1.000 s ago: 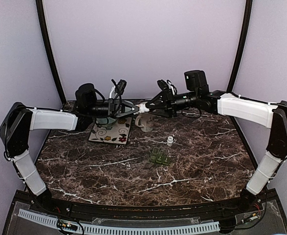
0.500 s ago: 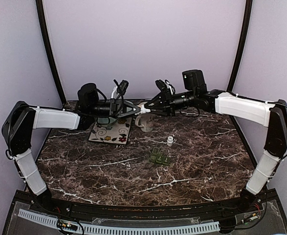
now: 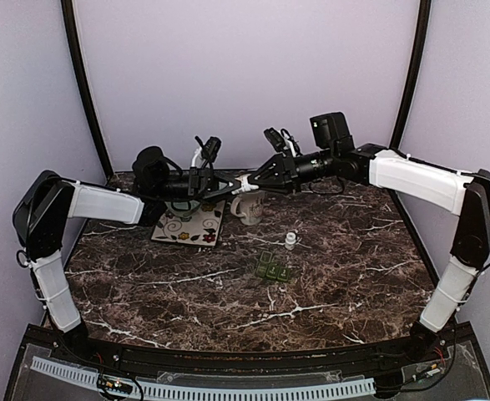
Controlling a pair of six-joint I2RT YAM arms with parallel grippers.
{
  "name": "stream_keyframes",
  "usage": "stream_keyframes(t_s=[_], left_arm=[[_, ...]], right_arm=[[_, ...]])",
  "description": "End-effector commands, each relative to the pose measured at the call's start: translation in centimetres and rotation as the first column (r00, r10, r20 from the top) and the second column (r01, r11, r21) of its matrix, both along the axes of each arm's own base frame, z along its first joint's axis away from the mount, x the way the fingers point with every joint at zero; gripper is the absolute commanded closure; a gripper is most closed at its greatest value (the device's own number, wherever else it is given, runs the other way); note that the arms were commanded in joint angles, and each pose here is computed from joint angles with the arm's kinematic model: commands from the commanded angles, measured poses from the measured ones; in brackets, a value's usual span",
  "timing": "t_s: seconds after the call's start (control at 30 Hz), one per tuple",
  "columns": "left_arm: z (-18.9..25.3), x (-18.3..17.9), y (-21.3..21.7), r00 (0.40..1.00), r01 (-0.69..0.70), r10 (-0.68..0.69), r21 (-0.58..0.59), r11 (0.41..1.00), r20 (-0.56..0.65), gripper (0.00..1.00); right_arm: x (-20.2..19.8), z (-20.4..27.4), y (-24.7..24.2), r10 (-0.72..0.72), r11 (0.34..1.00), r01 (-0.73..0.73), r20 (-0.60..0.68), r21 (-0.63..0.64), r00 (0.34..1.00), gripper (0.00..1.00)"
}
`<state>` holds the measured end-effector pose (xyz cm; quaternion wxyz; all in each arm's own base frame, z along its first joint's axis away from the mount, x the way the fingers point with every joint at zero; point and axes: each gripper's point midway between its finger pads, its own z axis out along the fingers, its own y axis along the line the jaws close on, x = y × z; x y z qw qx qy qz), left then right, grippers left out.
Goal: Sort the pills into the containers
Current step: Unscrew the lid of the pill bottle.
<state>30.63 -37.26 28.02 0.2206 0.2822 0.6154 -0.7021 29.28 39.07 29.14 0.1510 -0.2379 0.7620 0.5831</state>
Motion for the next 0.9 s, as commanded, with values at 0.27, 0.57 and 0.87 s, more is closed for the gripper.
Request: stream_keyframes(t_s=[0.27,0.57,0.87], left_arm=[[6.6,-2.1,0.7,0.989,0.134,-0.142,-0.173,0.976,-0.038,1.0],[6.5,-2.5,0.9,0.982,0.159,-0.173,-0.168,0.973,-0.071,1.0],[6.1,-2.4,0.7,0.984,0.155,-0.167,-0.158,0.975,-0.065,1.0]], right_arm=[[0.8,3.1,-1.1,0.086,0.988,-0.002,0.548,-0.153,0.832,1.0],[1.7,2.3,-1.5,0.099,0.955,0.146,0.741,-0.259,0.664,0.91],[1.4,3.4,-1.1,0.07,0.969,0.133,0.743,-0.21,0.666,0.44]])
